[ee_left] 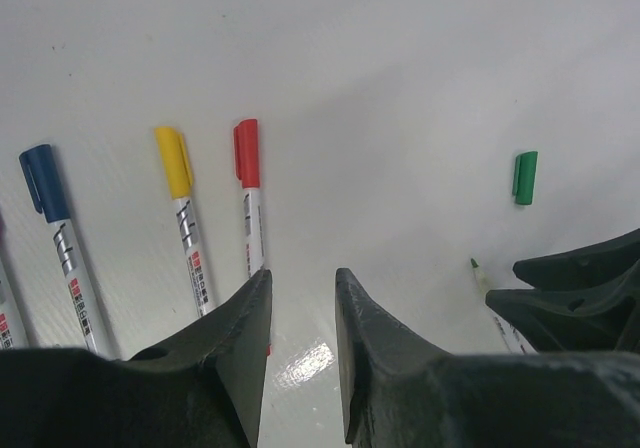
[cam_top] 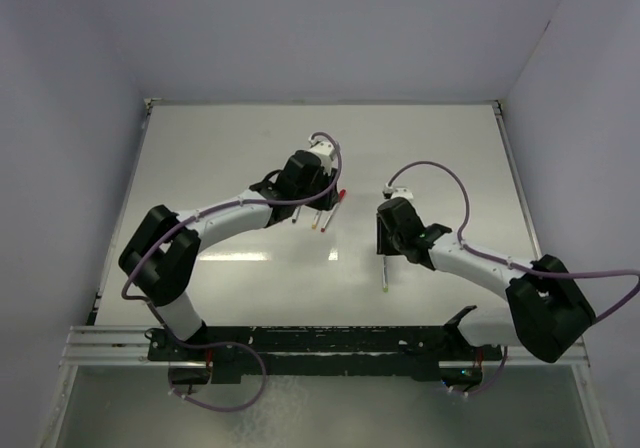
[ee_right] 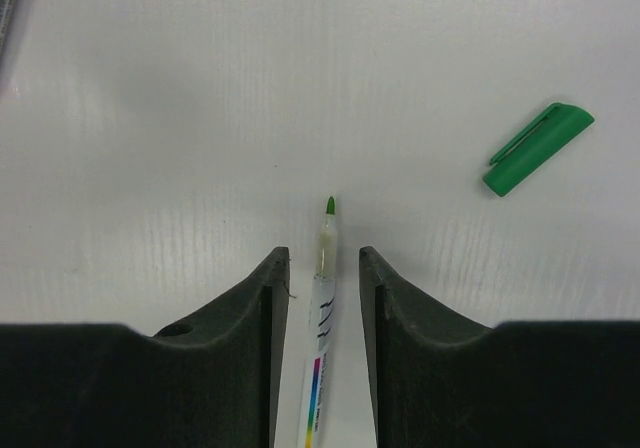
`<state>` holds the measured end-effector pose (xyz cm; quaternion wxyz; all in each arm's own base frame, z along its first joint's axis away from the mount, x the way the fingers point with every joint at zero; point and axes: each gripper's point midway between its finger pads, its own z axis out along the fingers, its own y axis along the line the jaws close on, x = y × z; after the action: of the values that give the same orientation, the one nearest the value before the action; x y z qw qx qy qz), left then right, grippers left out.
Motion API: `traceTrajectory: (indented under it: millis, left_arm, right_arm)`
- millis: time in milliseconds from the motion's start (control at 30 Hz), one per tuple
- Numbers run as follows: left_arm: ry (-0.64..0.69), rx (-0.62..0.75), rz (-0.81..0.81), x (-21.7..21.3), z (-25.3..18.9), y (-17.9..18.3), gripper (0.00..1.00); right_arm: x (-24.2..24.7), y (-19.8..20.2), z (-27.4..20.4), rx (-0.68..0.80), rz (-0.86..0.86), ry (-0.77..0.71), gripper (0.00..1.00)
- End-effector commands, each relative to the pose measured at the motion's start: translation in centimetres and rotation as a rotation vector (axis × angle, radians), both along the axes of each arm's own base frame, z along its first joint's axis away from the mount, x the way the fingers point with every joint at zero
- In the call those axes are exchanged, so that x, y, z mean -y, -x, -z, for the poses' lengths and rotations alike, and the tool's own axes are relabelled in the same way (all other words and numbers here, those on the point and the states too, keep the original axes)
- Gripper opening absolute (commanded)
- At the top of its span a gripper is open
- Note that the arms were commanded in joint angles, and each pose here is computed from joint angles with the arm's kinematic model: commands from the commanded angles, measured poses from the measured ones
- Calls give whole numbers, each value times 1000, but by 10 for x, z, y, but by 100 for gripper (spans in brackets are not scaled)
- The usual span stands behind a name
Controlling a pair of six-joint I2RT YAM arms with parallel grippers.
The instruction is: Insert the pens into the pen caps
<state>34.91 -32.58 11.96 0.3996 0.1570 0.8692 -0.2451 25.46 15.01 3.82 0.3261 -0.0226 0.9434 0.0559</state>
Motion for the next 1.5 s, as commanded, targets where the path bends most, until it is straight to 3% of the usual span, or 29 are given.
traceTrajectory:
  millis: [0, 367, 633, 800, 1133, 1467]
  left_arm:
    - [78, 45, 9, 7, -28, 0, 35]
    - [91, 31, 24, 12, -25, 1, 35]
    - [89, 31, 24, 12, -25, 1, 36]
    - [80, 27, 28, 10, -24, 3, 36]
    - [176, 75, 145, 23, -34, 18, 37]
    - [451, 86, 390, 60, -55, 56, 43]
  right_arm:
    - [-3, 4, 1, -18, 9, 2, 36]
    - [2, 25, 22, -110, 51, 72, 32]
    - [6, 28, 33, -152, 92, 114, 0]
    - [6, 20, 21, -123, 114, 120, 0]
    - [-6, -45, -81, 290, 178, -33, 0]
    - [-8, -61, -147, 556, 215, -231, 0]
